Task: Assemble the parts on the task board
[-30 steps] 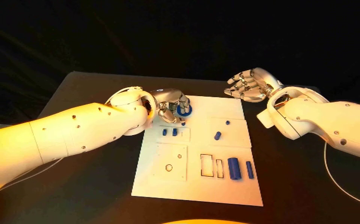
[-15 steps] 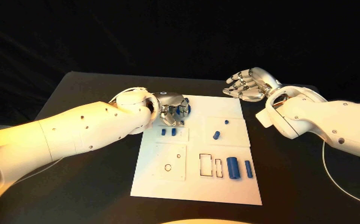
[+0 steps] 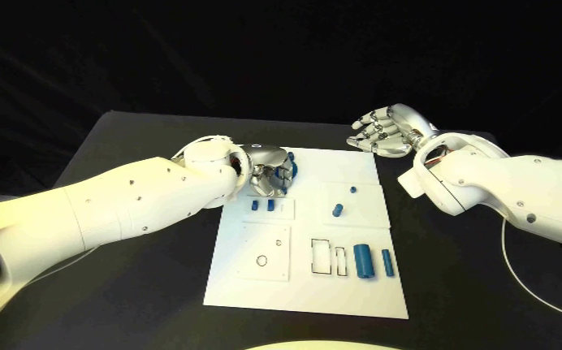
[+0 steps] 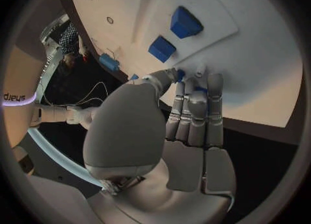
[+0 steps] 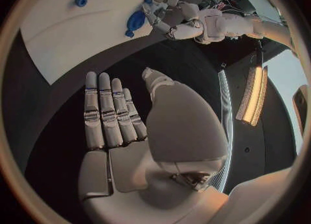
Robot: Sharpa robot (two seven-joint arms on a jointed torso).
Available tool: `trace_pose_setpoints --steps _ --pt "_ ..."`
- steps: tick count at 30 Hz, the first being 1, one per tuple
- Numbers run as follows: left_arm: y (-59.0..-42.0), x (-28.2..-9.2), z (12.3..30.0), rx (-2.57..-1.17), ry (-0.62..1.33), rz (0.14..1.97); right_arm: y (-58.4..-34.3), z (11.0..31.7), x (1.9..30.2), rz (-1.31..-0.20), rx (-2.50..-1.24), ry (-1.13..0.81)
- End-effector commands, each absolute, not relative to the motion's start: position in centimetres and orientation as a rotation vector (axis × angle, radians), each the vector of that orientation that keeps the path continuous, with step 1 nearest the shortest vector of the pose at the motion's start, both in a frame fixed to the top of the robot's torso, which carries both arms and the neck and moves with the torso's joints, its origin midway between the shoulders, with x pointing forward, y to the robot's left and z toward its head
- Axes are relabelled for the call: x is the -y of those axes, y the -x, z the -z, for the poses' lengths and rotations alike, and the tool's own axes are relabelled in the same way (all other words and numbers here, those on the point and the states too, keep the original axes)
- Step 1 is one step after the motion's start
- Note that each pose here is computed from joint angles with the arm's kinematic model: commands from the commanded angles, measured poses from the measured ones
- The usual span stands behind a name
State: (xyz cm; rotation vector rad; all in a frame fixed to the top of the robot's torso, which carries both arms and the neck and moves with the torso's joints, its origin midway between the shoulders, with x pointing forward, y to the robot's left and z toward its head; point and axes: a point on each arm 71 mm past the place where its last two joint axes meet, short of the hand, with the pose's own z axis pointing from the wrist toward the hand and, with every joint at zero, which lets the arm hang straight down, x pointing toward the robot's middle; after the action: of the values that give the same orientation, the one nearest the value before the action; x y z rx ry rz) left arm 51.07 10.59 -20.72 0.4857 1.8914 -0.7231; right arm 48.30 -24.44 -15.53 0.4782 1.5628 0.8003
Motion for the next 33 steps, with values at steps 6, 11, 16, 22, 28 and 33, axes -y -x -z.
trace_pose_setpoints --steps 6,11,16,22,28,33 --pt "-50.98 -10.37 21.09 -1.929 -0.518 0.716 -48.24 15.49 24.21 -0.812 -1.560 -0.463" --pt "-51.00 -10.25 21.13 -1.936 -0.513 0.723 -48.23 15.49 24.21 -0.812 -1.561 -0.463" --pt "-51.04 -10.20 21.27 -1.956 -0.507 0.725 -48.21 15.48 24.22 -0.812 -1.561 -0.464" --pt "-51.08 -10.31 21.43 -1.973 -0.502 0.724 -48.17 15.48 24.17 -0.813 -1.563 -0.463" --pt "-51.11 -10.28 21.46 -1.973 -0.498 0.725 -48.15 15.47 24.16 -0.813 -1.564 -0.464" --pt "-51.12 -10.20 21.47 -1.973 -0.496 0.722 -48.15 15.47 24.14 -0.814 -1.564 -0.464"
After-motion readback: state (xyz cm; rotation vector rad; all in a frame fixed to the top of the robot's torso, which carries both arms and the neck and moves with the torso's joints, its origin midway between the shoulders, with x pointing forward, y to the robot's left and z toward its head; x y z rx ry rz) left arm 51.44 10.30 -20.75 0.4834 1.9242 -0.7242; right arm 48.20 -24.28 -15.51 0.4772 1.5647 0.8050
